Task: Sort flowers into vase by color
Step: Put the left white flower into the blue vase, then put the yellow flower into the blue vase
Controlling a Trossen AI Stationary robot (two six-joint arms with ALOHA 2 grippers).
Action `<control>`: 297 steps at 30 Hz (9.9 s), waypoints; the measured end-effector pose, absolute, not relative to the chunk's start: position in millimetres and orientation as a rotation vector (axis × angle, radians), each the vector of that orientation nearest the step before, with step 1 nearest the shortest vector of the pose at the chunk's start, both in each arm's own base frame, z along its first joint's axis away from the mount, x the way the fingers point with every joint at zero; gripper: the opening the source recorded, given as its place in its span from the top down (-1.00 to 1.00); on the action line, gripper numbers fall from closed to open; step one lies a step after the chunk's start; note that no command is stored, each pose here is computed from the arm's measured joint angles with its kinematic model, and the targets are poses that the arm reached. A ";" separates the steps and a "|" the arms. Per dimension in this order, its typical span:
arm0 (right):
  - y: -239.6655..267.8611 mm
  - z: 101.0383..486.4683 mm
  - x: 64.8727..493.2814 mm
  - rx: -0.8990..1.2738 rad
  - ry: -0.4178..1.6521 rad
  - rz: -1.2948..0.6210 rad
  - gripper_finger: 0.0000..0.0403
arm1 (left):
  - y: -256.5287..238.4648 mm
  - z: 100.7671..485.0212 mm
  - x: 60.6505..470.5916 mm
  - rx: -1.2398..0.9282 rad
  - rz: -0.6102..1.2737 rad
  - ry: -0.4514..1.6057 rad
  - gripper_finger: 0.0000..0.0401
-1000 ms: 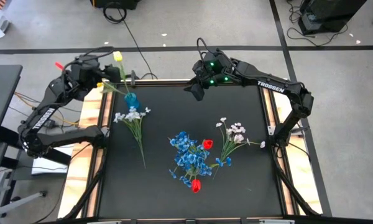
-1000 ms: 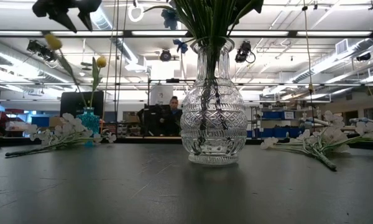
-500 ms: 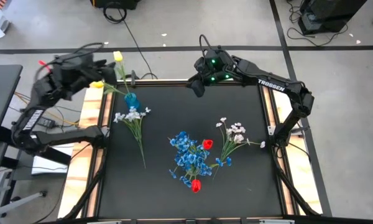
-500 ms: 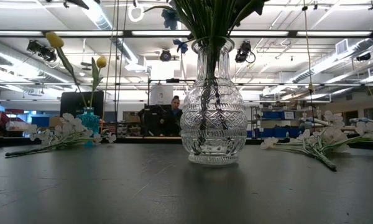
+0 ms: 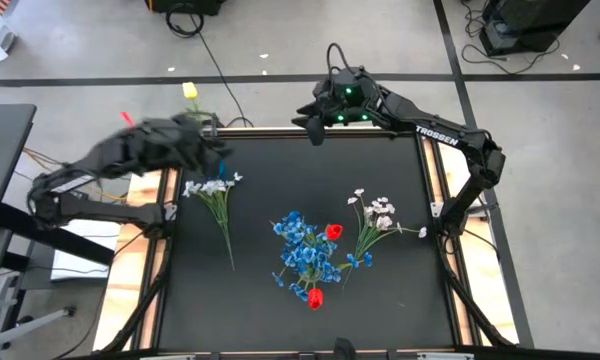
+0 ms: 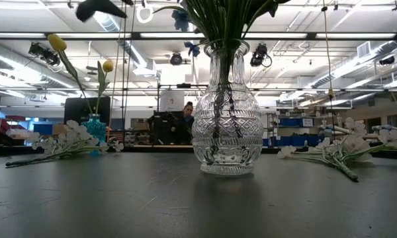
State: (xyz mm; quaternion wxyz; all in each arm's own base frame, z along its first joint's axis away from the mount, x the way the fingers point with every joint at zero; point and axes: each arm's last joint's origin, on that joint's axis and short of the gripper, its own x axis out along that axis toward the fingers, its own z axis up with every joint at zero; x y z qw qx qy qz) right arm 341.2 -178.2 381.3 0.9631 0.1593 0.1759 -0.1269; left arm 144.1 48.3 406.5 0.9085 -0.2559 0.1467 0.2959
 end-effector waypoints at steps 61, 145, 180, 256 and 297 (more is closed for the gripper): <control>-200.6 368.3 318.7 0.552 0.473 -0.246 0.00 | 19.6 146.8 188.8 -1.117 1.394 0.764 0.54; -198.0 360.1 322.1 0.562 0.483 -0.318 0.00 | 92.9 343.9 126.5 0.372 1.039 -0.306 0.97; -195.4 363.0 325.7 0.549 0.453 -0.296 0.00 | 45.5 235.0 109.7 0.209 1.245 -0.309 1.00; -183.0 334.6 303.2 0.698 0.825 -0.390 0.00 | 83.0 345.5 96.2 -0.042 1.361 0.220 -0.42; -143.6 352.1 345.0 0.630 0.611 0.016 0.00 | 49.1 425.9 138.2 -0.266 0.578 0.056 -0.27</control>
